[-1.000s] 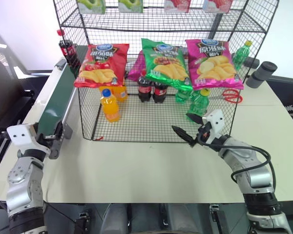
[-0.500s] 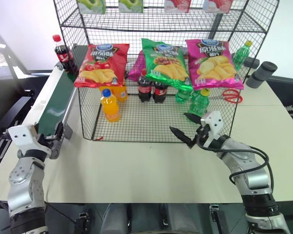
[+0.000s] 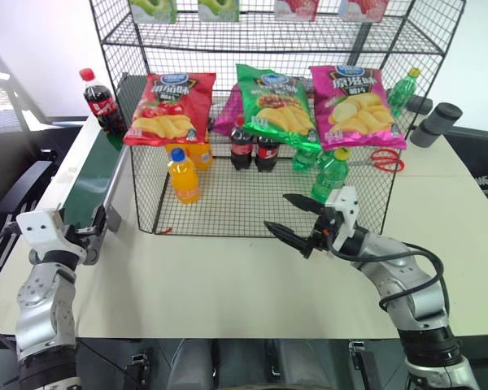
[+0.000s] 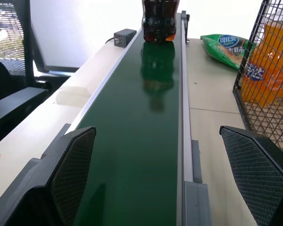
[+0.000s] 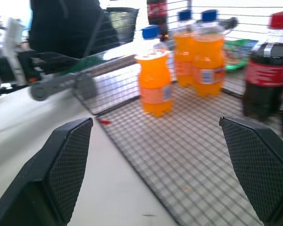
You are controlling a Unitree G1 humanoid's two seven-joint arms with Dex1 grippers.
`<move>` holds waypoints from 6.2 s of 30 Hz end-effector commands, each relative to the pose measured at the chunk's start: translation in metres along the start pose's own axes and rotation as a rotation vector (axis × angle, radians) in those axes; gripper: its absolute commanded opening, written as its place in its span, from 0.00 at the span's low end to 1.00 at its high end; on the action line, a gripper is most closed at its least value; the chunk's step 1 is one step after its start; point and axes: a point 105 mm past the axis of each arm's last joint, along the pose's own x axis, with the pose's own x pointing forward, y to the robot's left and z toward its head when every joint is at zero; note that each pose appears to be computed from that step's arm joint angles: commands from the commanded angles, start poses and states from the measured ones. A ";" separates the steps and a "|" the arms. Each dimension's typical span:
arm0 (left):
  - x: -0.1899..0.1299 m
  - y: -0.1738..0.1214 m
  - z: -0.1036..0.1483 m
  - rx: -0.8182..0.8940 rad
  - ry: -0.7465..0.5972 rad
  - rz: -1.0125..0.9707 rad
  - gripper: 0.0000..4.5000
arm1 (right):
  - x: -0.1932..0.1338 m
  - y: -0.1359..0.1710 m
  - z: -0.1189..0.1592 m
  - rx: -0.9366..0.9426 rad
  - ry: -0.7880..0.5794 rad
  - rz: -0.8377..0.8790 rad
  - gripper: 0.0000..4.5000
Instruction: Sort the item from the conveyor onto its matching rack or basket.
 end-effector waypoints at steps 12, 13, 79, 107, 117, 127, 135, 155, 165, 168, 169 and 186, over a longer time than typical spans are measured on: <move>0.004 -0.001 0.011 0.023 -0.054 -0.003 1.00 | -0.002 0.003 -0.005 -0.046 -0.011 0.034 0.99; 0.004 -0.001 0.011 0.023 -0.053 -0.004 1.00 | -0.003 0.003 -0.007 -0.047 -0.007 0.033 0.99; 0.005 0.024 0.032 0.085 -0.130 0.126 0.83 | 0.007 0.007 -0.004 -0.055 -0.007 0.053 1.00; -0.050 -0.179 0.089 -0.016 0.025 -1.085 0.63 | 0.059 0.056 0.068 0.124 -0.074 0.294 1.00; -0.061 -0.209 0.069 0.086 0.075 -1.265 0.63 | 0.076 0.047 0.058 0.171 -0.040 0.206 1.00; -0.060 -0.221 0.068 0.106 0.058 -1.308 0.63 | 0.077 0.048 0.043 0.206 0.026 0.215 0.81; -0.062 -0.220 0.065 0.090 0.073 -1.313 0.63 | 0.076 0.052 0.046 0.221 0.003 0.228 0.66; -0.048 -0.147 0.032 0.172 0.112 -0.959 0.98 | 0.068 -0.037 0.007 -0.063 -0.068 -0.275 0.66; -0.050 -0.162 0.030 0.137 0.095 -0.971 0.98 | 0.079 -0.075 -0.015 -0.100 -0.138 -0.459 0.66; -0.050 -0.164 0.031 0.132 0.093 -0.976 0.98 | 0.083 -0.082 -0.016 -0.095 -0.152 -0.478 0.66; -0.050 -0.165 0.030 0.132 0.094 -0.977 0.98 | 0.085 -0.082 -0.016 -0.092 -0.156 -0.475 0.66; -0.048 -0.173 0.031 0.125 0.090 -0.995 1.00 | 0.097 -0.083 -0.022 -0.086 -0.156 -0.446 0.99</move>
